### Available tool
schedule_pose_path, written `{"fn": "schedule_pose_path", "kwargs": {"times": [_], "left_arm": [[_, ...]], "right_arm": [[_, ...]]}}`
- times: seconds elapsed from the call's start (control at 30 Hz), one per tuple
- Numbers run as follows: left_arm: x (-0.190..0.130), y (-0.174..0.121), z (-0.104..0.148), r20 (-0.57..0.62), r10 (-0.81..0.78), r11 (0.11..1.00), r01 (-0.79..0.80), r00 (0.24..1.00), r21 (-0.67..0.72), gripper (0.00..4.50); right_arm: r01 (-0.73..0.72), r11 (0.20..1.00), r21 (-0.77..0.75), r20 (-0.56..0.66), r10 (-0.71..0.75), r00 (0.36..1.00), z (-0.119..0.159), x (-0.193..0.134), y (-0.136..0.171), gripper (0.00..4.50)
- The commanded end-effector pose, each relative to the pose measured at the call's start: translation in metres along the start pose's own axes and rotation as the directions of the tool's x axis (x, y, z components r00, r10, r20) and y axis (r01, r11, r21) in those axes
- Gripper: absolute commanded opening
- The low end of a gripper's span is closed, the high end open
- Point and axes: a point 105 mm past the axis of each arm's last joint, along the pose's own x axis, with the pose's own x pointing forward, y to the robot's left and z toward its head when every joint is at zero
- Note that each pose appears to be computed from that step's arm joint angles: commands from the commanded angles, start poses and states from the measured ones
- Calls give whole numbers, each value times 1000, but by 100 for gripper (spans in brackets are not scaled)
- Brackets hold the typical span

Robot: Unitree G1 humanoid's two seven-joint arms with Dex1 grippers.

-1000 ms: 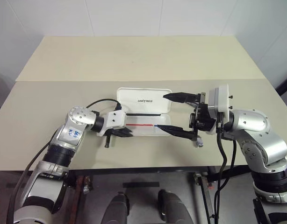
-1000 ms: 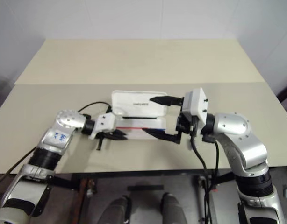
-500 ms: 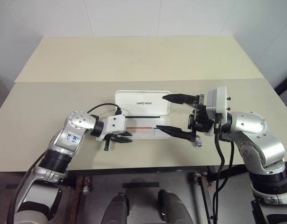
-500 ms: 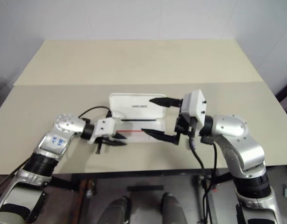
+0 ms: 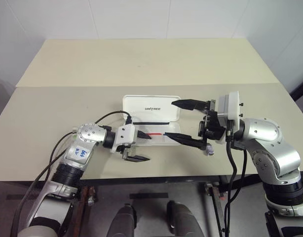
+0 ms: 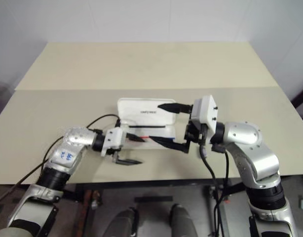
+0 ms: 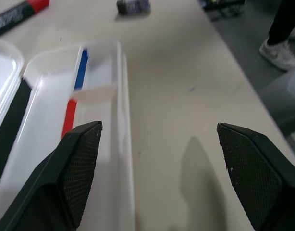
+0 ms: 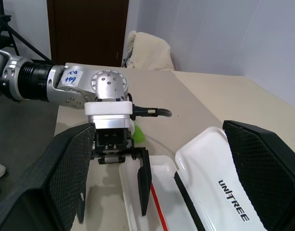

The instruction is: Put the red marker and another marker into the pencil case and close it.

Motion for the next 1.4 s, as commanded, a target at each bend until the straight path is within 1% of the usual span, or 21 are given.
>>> {"fn": "schedule_pose_path", "kwargs": {"times": [0.03,0.07,0.13,0.27,0.3,0.37,0.47,0.57,0.73,0.83,0.93,1.07,1.27,1.4], "left_arm": [[-8,5,6,65,51,998,-53,997,26,408],[-9,5,7,74,55,998,-58,996,34,408],[-12,8,16,147,80,996,-85,986,31,408],[-23,16,35,275,124,990,-136,954,25,408],[-28,17,41,302,126,990,-137,945,15,408],[-35,17,47,328,119,992,-126,937,1,408],[-44,14,52,328,105,994,-105,939,-17,408],[-57,15,55,310,108,994,-108,944,-18,408],[-80,27,61,283,162,986,-163,945,-22,408],[-101,38,64,232,210,977,-214,950,-5,408],[-114,45,66,208,239,969,-246,949,10,408],[-120,45,68,199,243,968,-251,950,17,408],[-121,37,65,195,260,964,-266,946,5,408],[-123,35,65,192,277,959,-283,941,2,408]], "right_arm": [[7,1000,-29,28,-6,1000,9,-3,0,450],[11,1000,-26,30,-11,1000,9,-4,-1,450],[28,999,-19,27,-27,999,10,-8,-5,450],[136,991,15,-14,-136,991,5,-31,-30,450],[192,981,29,-63,-190,980,-5,-44,-41,450],[260,965,46,-132,-252,959,-19,-60,-56,450],[325,944,61,-212,-306,928,-39,-81,-73,450],[366,927,83,-298,-328,896,-61,-96,-86,450],[359,927,108,-388,-293,874,-88,-102,-100,450],[342,933,111,-437,-264,860,-103,-100,-110,450],[329,939,105,-485,-240,841,-115,-98,-117,450],[331,939,95,-538,-231,811,-126,-96,-125,450],[434,898,70,-619,-302,725,-143,-98,-139,450],[494,868,39,-612,-370,699,-141,-96,-149,450]]}}
